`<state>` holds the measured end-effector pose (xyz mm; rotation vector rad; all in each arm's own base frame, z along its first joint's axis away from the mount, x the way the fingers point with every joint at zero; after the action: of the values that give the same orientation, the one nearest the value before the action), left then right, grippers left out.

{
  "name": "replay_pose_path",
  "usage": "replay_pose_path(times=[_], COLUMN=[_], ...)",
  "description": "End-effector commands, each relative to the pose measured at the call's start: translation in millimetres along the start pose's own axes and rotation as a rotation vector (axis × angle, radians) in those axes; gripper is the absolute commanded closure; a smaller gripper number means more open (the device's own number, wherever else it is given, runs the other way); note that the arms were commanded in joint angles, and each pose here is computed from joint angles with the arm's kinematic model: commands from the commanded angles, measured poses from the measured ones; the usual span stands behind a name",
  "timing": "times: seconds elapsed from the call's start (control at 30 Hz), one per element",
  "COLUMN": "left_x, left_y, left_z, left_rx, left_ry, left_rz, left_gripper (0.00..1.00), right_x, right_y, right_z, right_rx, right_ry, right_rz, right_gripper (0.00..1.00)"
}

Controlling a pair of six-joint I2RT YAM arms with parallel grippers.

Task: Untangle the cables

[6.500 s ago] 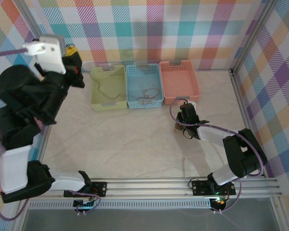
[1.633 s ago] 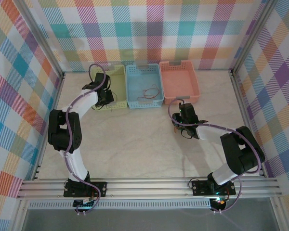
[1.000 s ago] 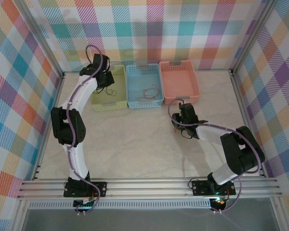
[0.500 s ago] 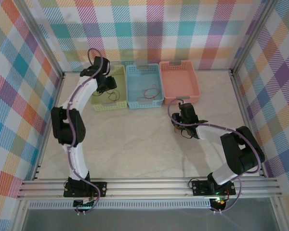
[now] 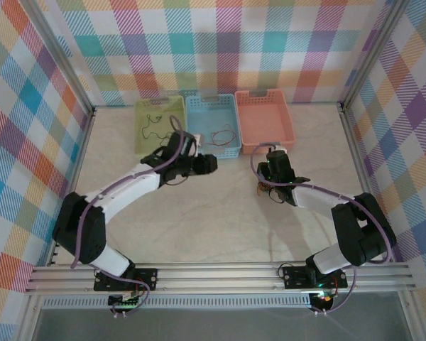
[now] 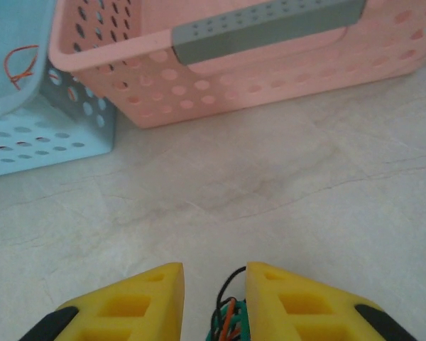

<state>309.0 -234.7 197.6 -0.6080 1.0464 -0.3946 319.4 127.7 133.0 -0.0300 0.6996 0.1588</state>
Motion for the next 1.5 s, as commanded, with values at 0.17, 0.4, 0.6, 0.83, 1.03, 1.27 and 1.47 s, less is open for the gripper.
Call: replay_pose_path(times=[0.17,0.4,0.6,0.83,1.03,1.27,1.47], left_x=[21.1,23.3,24.5,21.9,12.7,6.1,-5.4], left_y=[-10.5,-3.8,-3.9,-2.8,-4.7,-15.9,-36.9], left_z=[-9.8,-23.2,-29.4,-33.7,-33.8,-38.4,-51.3], left_rx=[0.001,0.019,0.024,0.029,0.036,0.105,0.237], left_ry=[-0.002,-0.011,0.007,0.013,-0.006,0.008,0.009], left_rz=[-0.158,-0.151,-0.15,-0.154,-0.164,-0.193,-0.217], left_gripper=[0.52,0.52,0.52,0.52,0.51,0.5,0.51], right_x=[9.0,16.4,16.4,3.9,-31.0,-66.6,-74.4], right_y=[0.0,8.3,12.5,24.3,55.4,90.7,92.8], right_z=[-5.1,-1.8,-0.8,7.7,22.8,23.2,24.7], right_rx=[-0.001,-0.012,-0.02,-0.032,-0.077,-0.192,-0.182], right_ry=[0.082,0.106,0.103,0.008,-0.208,-0.352,-0.39], right_rz=[-0.016,0.034,0.07,0.186,0.497,0.774,0.82], right_gripper=[0.74,0.82,0.97,1.0,1.0,1.0,1.0])
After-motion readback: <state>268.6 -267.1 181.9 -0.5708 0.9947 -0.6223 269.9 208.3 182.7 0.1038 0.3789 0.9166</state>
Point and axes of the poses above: each hand's point on the last joint's axis, 136 mm out from that joint toward the fingers, its own x axis out along the fingers, its own y axis along the line the jaws close on, z = x × y, the point moved 7 cm from there along -x, back along the fingers, and after that the axes turned 15 degrees about -x, right-handed, at the moved point
